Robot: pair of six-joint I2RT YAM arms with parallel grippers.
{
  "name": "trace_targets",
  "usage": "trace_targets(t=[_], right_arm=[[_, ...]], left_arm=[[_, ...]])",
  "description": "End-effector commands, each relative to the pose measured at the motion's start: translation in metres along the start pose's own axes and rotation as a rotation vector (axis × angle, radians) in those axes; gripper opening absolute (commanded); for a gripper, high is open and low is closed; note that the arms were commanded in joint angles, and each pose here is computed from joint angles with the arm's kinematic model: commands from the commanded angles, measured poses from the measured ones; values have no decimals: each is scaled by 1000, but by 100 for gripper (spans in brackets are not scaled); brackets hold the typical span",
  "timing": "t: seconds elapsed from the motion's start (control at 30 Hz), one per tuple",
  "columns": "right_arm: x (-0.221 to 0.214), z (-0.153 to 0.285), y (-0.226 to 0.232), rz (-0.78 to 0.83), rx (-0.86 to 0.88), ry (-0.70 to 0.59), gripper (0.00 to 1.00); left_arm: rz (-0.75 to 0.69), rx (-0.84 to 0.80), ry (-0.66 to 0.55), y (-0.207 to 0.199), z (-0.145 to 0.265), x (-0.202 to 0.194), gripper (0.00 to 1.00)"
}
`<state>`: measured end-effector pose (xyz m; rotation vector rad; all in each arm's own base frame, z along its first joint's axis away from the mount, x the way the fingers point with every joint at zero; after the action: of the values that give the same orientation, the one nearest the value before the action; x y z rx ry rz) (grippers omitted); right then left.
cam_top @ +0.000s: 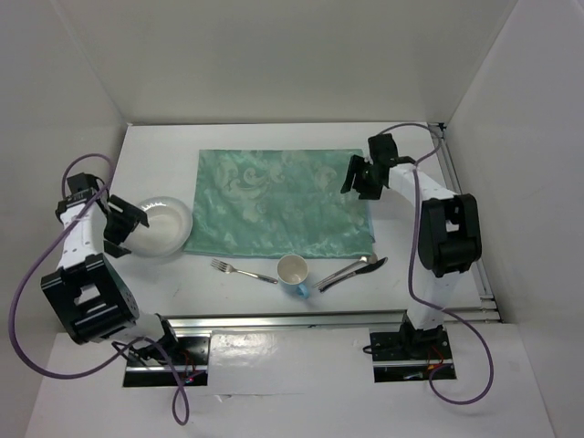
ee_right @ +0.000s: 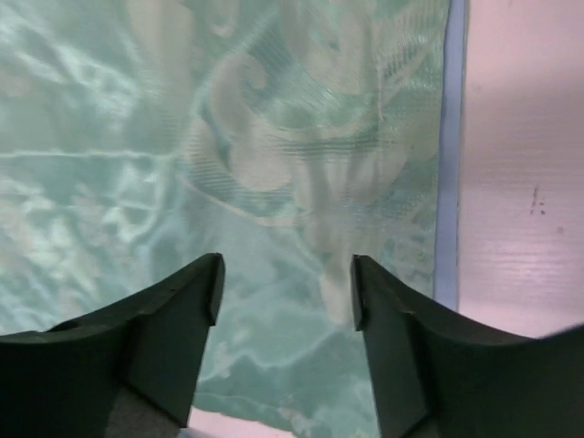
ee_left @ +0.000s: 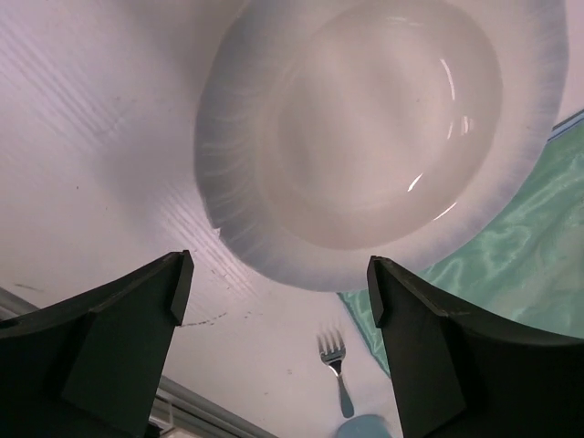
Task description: Set the dinner table for one person
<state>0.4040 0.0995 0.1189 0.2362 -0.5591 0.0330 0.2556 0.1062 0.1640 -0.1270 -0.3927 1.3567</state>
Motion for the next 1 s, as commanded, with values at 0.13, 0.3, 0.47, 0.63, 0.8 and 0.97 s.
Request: trace_targets(t=[0.13, 0.3, 0.47, 0.63, 0.8, 0.97], right_arm=[[50, 70, 23, 50, 40, -222, 80], [54, 94, 22, 57, 39, -265, 84], [56, 113, 17, 48, 39, -306, 85], [54, 115, 17, 48, 39, -306, 86], [49, 114, 14, 41, 41, -297, 86], [48, 121, 14, 40, 32, -300, 86]], left_arm=[[117, -89, 125, 21, -19, -12, 96], [141, -101, 175, 23, -42, -20, 94], [181, -107, 181, 25, -63, -23, 86], [229, -138, 143, 22, -72, -19, 79], [246, -159, 119, 19, -77, -19, 66], [266, -164, 104, 19, -78, -18, 28]])
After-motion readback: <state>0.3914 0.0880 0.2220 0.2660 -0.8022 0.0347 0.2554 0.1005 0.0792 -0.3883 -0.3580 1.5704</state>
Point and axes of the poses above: each gripper's point midway between its finger pads, its own z axis back along the fingers, its own y axis along the line the jaws close on, x = y × z, the point moved 6 cm from there along z, back along the fingers, and after that the axes turned 15 degrees about z, right-handed, at the moved point
